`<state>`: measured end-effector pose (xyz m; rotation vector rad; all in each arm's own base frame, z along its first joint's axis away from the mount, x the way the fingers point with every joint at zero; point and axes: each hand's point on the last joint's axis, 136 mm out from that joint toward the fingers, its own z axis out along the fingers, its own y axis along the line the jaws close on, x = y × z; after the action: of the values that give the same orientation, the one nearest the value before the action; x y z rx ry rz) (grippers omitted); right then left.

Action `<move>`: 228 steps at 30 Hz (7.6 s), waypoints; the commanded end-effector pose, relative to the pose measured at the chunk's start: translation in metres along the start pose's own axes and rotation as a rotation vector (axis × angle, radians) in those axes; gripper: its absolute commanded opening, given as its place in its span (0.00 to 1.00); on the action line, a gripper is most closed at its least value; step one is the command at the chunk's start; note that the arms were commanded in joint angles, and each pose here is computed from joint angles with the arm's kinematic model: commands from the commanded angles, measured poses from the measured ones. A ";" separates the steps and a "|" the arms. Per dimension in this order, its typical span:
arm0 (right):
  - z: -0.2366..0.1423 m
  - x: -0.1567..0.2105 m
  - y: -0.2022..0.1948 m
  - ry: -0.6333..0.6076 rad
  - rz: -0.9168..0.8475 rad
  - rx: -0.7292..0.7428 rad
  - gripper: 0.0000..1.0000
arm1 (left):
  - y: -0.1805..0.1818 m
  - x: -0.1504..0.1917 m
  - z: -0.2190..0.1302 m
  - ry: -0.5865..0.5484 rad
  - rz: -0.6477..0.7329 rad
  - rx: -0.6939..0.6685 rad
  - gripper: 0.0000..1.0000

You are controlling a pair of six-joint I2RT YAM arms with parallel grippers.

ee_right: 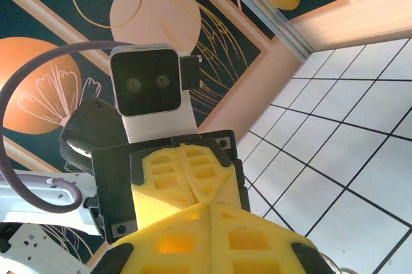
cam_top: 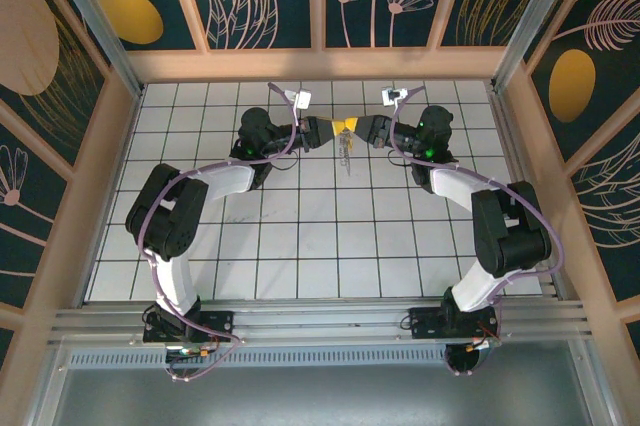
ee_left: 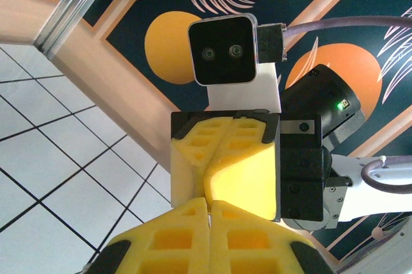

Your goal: Put the keys on the keyring

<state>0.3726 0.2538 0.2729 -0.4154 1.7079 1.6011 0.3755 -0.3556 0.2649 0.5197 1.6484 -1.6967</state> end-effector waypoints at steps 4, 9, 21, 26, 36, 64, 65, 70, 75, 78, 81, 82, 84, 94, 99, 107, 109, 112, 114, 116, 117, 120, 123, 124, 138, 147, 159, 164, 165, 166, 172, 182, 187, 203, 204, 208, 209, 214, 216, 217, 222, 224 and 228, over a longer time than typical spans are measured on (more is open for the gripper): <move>0.002 -0.015 0.012 -0.032 -0.050 -0.023 0.00 | -0.026 0.001 0.012 -0.006 0.063 0.083 0.00; -0.010 -0.025 0.015 -0.078 -0.057 -0.002 0.30 | -0.030 -0.007 0.006 -0.065 0.067 0.071 0.00; -0.046 -0.003 0.015 -0.161 -0.069 0.088 0.43 | -0.041 -0.020 -0.003 -0.159 0.044 0.074 0.00; -0.051 0.016 0.018 -0.171 -0.093 0.099 0.47 | -0.041 -0.022 -0.005 -0.181 0.027 0.067 0.00; -0.032 0.026 0.024 -0.145 -0.145 0.129 0.51 | -0.040 -0.023 -0.006 -0.191 0.012 0.059 0.00; -0.016 0.049 0.008 -0.076 -0.120 0.147 0.23 | -0.043 -0.028 -0.007 -0.203 0.024 0.047 0.00; -0.016 0.050 0.009 -0.073 -0.119 0.145 0.24 | -0.044 -0.028 -0.007 -0.203 0.025 0.048 0.00; -0.018 0.049 0.011 -0.078 -0.127 0.147 0.36 | -0.044 -0.028 -0.007 -0.199 0.027 0.048 0.00; -0.022 0.042 0.015 -0.098 -0.144 0.148 0.43 | -0.045 -0.028 -0.007 -0.196 0.029 0.050 0.00; -0.027 0.033 0.020 -0.120 -0.159 0.148 0.46 | -0.046 -0.028 -0.006 -0.193 0.028 0.053 0.00; -0.033 0.026 0.024 -0.144 -0.173 0.155 0.48 | -0.046 -0.028 -0.006 -0.191 0.031 0.054 0.00; -0.035 0.023 0.025 -0.153 -0.177 0.160 0.49 | -0.046 -0.028 -0.006 -0.191 0.030 0.053 0.00; -0.037 0.021 0.025 -0.161 -0.179 0.164 0.49 | -0.047 -0.028 -0.006 -0.192 0.033 0.057 0.00; -0.028 0.019 0.023 -0.143 -0.166 0.142 0.49 | -0.050 -0.029 -0.006 -0.189 0.036 0.066 0.00; -0.022 0.022 0.023 -0.131 -0.164 0.137 0.49 | -0.050 -0.030 -0.006 -0.189 0.036 0.068 0.00; -0.015 0.027 0.017 -0.114 -0.153 0.139 0.43 | -0.051 -0.029 -0.006 -0.189 0.035 0.069 0.00; -0.014 0.029 0.017 -0.110 -0.150 0.139 0.36 | -0.050 -0.028 -0.006 -0.190 0.034 0.067 0.00; -0.014 0.032 0.018 -0.102 -0.152 0.133 0.22 | -0.049 -0.029 -0.006 -0.195 0.033 0.062 0.00; -0.015 0.034 0.019 -0.098 -0.151 0.131 0.13 | -0.049 -0.029 -0.007 -0.200 0.034 0.060 0.00; -0.015 0.037 0.020 -0.092 -0.152 0.127 0.03 | -0.049 -0.030 -0.007 -0.202 0.034 0.059 0.00; -0.015 0.037 0.022 -0.090 -0.154 0.124 0.00 | -0.048 -0.030 -0.007 -0.204 0.033 0.057 0.00; -0.012 0.041 0.024 -0.077 -0.155 0.117 0.00 | -0.048 -0.030 -0.007 -0.207 0.034 0.057 0.00; -0.007 0.044 0.028 -0.062 -0.158 0.105 0.00 | -0.047 -0.030 -0.007 -0.209 0.032 0.054 0.00; -0.005 0.045 0.029 -0.056 -0.162 0.102 0.00 | -0.047 -0.030 -0.007 -0.210 0.031 0.053 0.00; 0.011 0.045 0.035 -0.040 -0.174 0.095 0.00 | -0.045 -0.028 -0.008 -0.212 0.026 0.053 0.00; -0.004 0.049 0.025 -0.039 -0.164 0.155 0.35 | -0.047 -0.030 -0.009 -0.222 0.026 0.061 0.00; -0.054 0.007 0.029 -0.234 -0.152 0.191 0.40 | -0.049 -0.031 -0.009 -0.224 0.027 0.063 0.00; -0.048 -0.018 0.029 -0.313 -0.082 0.175 0.39 | -0.047 -0.031 -0.010 -0.238 0.021 0.062 0.00; -0.046 -0.022 0.030 -0.323 -0.065 0.162 0.39 | -0.047 -0.031 -0.010 -0.240 0.020 0.063 0.00; -0.045 -0.024 0.029 -0.328 -0.051 0.150 0.39 | -0.047 -0.031 -0.010 -0.240 0.020 0.062 0.00; -0.028 -0.029 0.033 -0.332 0.002 0.080 0.39 | -0.046 -0.030 -0.009 -0.240 0.017 0.061 0.00; -0.007 -0.026 0.037 -0.302 0.013 0.045 0.35 | -0.046 -0.029 -0.009 -0.241 0.017 0.062 0.00; -0.003 -0.024 0.038 -0.294 0.013 0.040 0.30 | -0.047 -0.030 -0.009 -0.241 0.019 0.063 0.00; 0.003 -0.021 0.037 -0.269 0.013 0.024 0.00 | -0.045 -0.028 -0.007 -0.236 0.017 0.065 0.00; 0.003 -0.021 0.038 -0.265 0.008 0.022 0.00 | -0.045 -0.028 -0.006 -0.236 0.016 0.064 0.00; 0.004 -0.020 0.035 -0.241 -0.011 0.031 0.00 | -0.045 -0.029 -0.005 -0.229 0.018 0.056 0.00; 0.003 -0.021 0.033 -0.230 -0.017 0.036 0.00 | -0.042 -0.029 -0.005 -0.224 0.022 0.040 0.03; -0.002 -0.025 0.019 -0.143 -0.038 0.041 0.00 | -0.032 -0.040 -0.014 -0.225 0.061 -0.037 0.31; -0.003 -0.026 0.014 -0.092 -0.047 0.035 0.00 | -0.028 -0.044 -0.019 -0.220 0.074 -0.057 0.36; -0.003 -0.027 0.011 -0.073 -0.051 0.037 0.00 | -0.026 -0.045 -0.020 -0.214 0.075 -0.065 0.38; -0.001 -0.028 0.004 0.029 -0.073 0.024 0.00 | -0.012 -0.046 -0.023 -0.159 0.088 -0.089 0.43; 0.001 -0.029 0.002 0.057 -0.081 0.017 0.00 | -0.010 -0.045 -0.020 -0.127 0.097 -0.085 0.44; 0.004 -0.027 0.002 0.113 -0.087 -0.013 0.00 | -0.004 -0.041 -0.013 -0.063 0.110 -0.076 0.45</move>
<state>0.3978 0.2476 0.2878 -0.4572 1.7551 1.5306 0.4004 -0.3267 0.2995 0.3968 1.5908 -1.5545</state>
